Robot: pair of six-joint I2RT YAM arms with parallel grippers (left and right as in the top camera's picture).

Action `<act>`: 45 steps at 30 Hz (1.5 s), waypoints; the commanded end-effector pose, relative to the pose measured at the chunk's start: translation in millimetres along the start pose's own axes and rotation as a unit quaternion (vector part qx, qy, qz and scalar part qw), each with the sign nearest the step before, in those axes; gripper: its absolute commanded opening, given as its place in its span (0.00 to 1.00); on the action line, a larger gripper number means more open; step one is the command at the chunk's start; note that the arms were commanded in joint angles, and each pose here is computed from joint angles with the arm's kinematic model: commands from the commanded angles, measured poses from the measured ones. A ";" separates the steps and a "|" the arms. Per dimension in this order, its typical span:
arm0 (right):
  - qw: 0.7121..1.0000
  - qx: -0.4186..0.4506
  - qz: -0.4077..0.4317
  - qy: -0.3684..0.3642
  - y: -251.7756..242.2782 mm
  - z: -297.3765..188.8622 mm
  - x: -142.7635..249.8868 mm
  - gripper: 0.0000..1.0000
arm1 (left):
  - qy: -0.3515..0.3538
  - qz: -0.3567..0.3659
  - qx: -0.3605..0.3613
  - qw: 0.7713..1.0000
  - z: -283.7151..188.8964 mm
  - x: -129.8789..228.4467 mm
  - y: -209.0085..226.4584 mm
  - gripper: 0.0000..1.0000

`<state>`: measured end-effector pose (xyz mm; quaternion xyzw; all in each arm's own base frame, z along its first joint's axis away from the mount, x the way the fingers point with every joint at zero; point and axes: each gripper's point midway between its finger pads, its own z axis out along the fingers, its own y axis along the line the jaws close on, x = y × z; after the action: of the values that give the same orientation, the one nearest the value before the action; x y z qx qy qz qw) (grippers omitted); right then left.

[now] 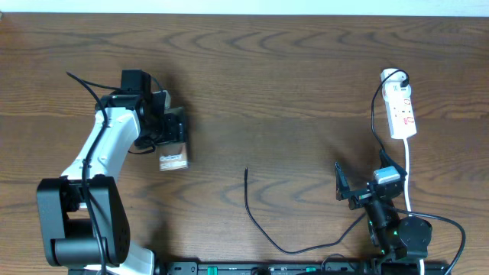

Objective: Plug charger to phone and switch on socket
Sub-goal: 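Lift the phone upright with the left gripper toward table center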

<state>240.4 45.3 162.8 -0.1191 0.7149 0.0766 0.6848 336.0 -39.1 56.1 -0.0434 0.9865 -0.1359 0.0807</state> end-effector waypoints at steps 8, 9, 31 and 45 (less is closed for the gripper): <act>1.000 -0.002 0.001 0.001 1.3 0.0 0.8 0.99 | 0.011 -0.027 0.301 0.953 -45.2 -5.2 -103.3 0.07; 1.000 -0.002 0.001 0.001 1.3 0.0 0.8 0.99 | 0.014 -0.038 0.313 0.949 -47.9 -5.9 -107.0 0.07; 1.000 -0.002 0.001 0.001 1.3 0.0 0.8 0.99 | 0.148 -0.262 0.510 0.806 -121.1 -43.5 -164.9 0.07; 1.000 -0.002 0.001 0.001 1.3 0.0 0.8 0.99 | 0.216 -0.315 0.515 0.768 -132.5 -38.9 -169.9 0.07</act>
<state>240.4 45.3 162.8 -0.1190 0.7149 0.0767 0.6847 368.0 -161.1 206.4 -0.2922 0.7070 -0.6268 -0.1478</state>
